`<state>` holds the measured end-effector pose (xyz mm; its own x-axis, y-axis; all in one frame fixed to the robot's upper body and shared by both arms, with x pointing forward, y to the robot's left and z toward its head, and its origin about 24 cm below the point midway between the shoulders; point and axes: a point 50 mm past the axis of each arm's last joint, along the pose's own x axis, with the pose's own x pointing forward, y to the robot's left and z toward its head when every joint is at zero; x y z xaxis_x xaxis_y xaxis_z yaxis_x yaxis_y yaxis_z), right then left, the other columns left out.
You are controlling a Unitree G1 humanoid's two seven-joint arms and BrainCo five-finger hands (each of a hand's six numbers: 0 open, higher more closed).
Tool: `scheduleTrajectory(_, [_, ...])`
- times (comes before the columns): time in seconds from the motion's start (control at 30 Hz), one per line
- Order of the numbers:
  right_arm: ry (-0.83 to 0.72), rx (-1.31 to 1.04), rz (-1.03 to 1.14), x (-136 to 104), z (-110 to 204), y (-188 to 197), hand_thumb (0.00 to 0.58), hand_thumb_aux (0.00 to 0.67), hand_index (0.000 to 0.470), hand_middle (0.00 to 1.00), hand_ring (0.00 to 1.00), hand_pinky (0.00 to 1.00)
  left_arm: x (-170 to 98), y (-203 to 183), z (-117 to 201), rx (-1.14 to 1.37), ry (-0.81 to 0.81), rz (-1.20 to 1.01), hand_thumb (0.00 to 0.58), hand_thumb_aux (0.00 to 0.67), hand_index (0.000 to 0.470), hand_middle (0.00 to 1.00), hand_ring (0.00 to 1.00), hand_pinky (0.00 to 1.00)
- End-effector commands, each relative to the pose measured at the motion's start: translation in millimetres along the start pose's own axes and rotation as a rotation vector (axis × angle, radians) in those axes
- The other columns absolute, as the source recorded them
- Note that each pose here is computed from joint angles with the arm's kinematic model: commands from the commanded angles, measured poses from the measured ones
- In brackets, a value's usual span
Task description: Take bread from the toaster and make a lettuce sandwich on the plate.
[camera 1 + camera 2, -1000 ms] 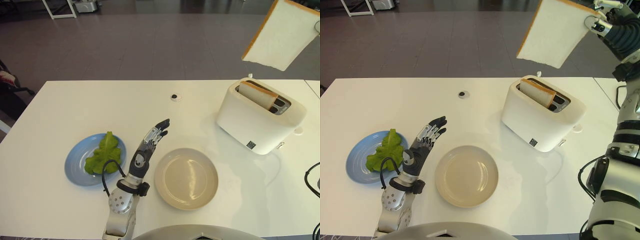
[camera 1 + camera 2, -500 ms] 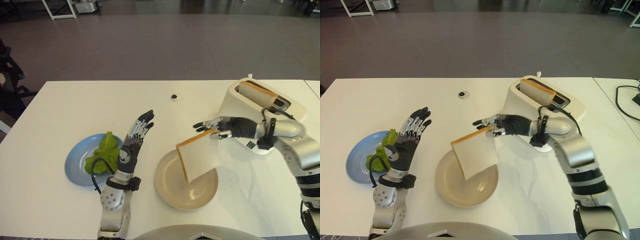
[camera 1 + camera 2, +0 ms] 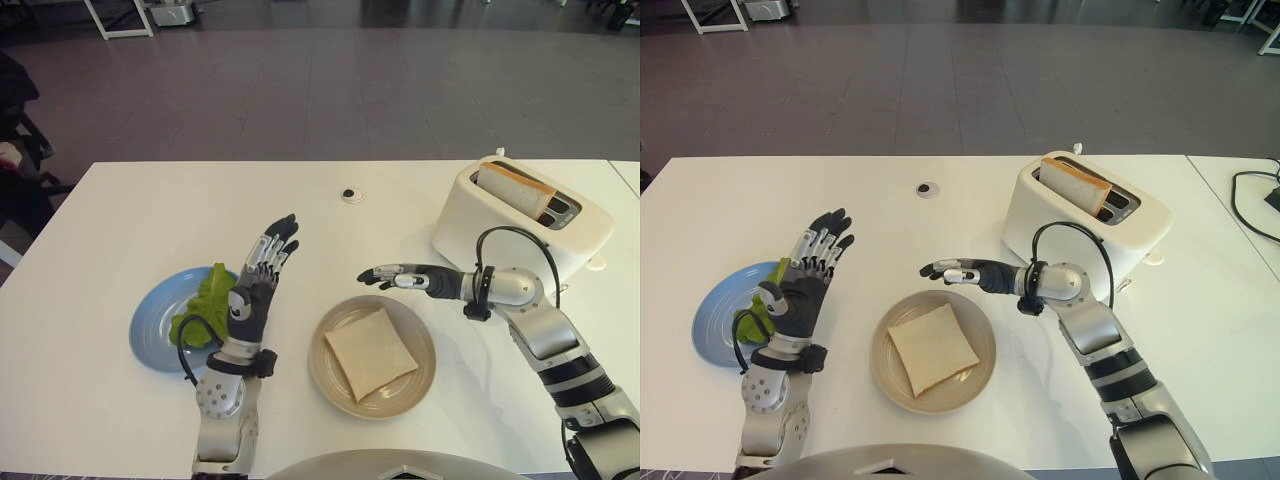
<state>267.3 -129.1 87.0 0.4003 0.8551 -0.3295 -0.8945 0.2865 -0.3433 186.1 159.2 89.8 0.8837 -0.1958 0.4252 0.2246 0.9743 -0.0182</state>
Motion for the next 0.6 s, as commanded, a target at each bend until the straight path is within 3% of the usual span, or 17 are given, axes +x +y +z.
scheduleTrajectory(0.03, [-0.047,0.000,-0.060,-6,5,-7,0.000,0.000,0.000,0.00,0.00,0.00,4,25,13,0.196,0.104,0.031,0.000,0.000,0.000,0.00,0.00,0.00])
scheduleTrajectory(0.1, [-0.108,0.012,-0.089,-12,10,-10,0.000,0.000,0.000,0.00,0.00,0.00,1,51,28,0.479,0.175,0.037,0.000,0.000,0.000,0.00,0.00,0.00])
scheduleTrajectory(0.17, [-0.174,0.028,-0.119,-21,15,-11,0.000,0.000,0.000,0.00,0.00,0.00,-6,80,39,0.945,0.298,-0.001,0.000,0.000,0.000,0.00,0.00,0.00])
scheduleTrajectory(0.3, [-0.224,0.049,-0.208,-36,13,-14,0.000,0.000,0.000,0.00,0.00,0.00,-44,134,18,1.413,0.706,-0.140,0.000,0.000,0.000,0.00,0.00,0.00])
scheduleTrajectory(0.4, [-0.215,0.064,-0.228,-40,6,-12,0.000,0.000,0.000,0.00,0.00,0.00,-67,146,2,1.491,0.862,-0.216,0.014,0.008,0.006,0.00,0.00,0.00])
scheduleTrajectory(0.43, [-0.210,0.066,-0.244,-43,5,-11,0.000,0.000,0.000,0.00,0.00,0.00,-67,145,-5,1.484,0.878,-0.253,0.116,0.071,0.050,0.00,0.00,0.00])
scheduleTrajectory(0.47, [-0.206,0.069,-0.260,-46,3,-9,0.000,0.000,0.000,0.00,0.00,0.00,-66,145,-13,1.481,0.887,-0.285,0.183,0.116,0.081,0.00,0.00,0.00])
scheduleTrajectory(0.53, [-0.202,0.069,-0.281,-48,2,-8,0.000,0.000,0.000,0.00,0.00,0.00,-65,150,-25,1.473,0.920,-0.321,0.227,0.147,0.103,0.00,0.00,0.00])
scheduleTrajectory(0.6, [-0.209,0.066,-0.289,-48,3,-8,0.000,0.000,0.000,0.00,0.00,0.00,-69,155,-30,1.467,0.943,-0.325,0.227,0.147,0.103,0.00,0.00,0.00])
